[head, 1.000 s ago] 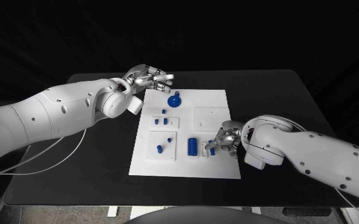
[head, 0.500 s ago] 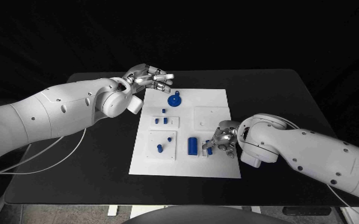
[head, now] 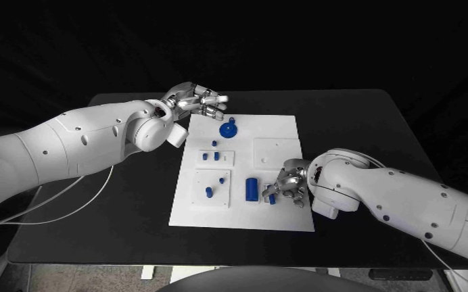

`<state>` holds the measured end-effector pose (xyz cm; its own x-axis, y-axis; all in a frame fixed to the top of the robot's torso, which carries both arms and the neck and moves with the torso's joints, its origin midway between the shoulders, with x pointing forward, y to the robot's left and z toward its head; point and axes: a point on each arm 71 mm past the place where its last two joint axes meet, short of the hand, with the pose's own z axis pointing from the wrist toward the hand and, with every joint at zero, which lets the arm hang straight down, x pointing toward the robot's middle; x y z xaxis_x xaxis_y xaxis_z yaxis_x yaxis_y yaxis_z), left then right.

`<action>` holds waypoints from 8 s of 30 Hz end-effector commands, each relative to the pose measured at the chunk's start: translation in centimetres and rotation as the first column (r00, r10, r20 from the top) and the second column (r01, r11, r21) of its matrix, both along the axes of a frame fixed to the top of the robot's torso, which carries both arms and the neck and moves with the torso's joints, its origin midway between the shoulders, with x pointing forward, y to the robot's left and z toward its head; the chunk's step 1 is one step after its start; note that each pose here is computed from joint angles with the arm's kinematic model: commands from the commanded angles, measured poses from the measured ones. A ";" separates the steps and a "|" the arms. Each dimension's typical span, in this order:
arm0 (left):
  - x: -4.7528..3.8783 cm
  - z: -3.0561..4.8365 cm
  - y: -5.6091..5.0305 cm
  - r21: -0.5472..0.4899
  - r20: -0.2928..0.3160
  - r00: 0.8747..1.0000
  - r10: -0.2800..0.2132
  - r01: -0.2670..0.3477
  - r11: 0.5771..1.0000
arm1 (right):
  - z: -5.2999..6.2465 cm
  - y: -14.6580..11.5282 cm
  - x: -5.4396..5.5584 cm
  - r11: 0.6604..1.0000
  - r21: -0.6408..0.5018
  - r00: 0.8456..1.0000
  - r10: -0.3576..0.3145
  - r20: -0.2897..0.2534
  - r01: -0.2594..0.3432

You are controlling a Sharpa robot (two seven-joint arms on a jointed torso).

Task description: Assemble the parts on the task board

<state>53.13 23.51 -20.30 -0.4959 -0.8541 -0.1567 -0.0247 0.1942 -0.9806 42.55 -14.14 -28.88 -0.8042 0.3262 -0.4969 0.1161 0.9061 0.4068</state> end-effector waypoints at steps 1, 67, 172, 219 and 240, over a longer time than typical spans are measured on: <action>-0.08 0.05 -0.3 -0.005 0.002 1.000 -0.023 0.023 1.000 | -0.4 0.2 -0.3 1.000 -0.005 1.000 0.015 -0.022 -0.015; -0.14 -0.04 -0.1 0.005 -0.005 1.000 -0.022 0.022 1.000 | -1.0 -1.7 -1.3 0.994 0.087 0.997 0.064 -0.050 -0.060; 0.59 0.10 0.9 -0.024 0.023 0.998 0.056 -0.056 0.998 | 3.9 -5.9 6.3 0.844 0.536 0.964 -0.157 0.213 0.019; -5.16 -2.11 -3.5 -0.198 0.025 0.894 0.447 -0.434 0.879 | 6.9 -6.1 7.3 0.355 0.915 0.646 -0.747 0.154 0.192; -6.95 -2.12 -4.3 -0.202 0.019 0.877 0.481 -0.468 0.860 | 6.5 -5.1 3.6 0.322 0.909 0.597 -0.795 0.108 0.265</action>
<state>46.20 19.20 -22.66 -0.0309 -0.9994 0.0171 -0.0272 -0.0162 -0.9995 46.17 -19.05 -22.57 -0.0456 0.9989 0.0113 0.0152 -0.0106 0.9998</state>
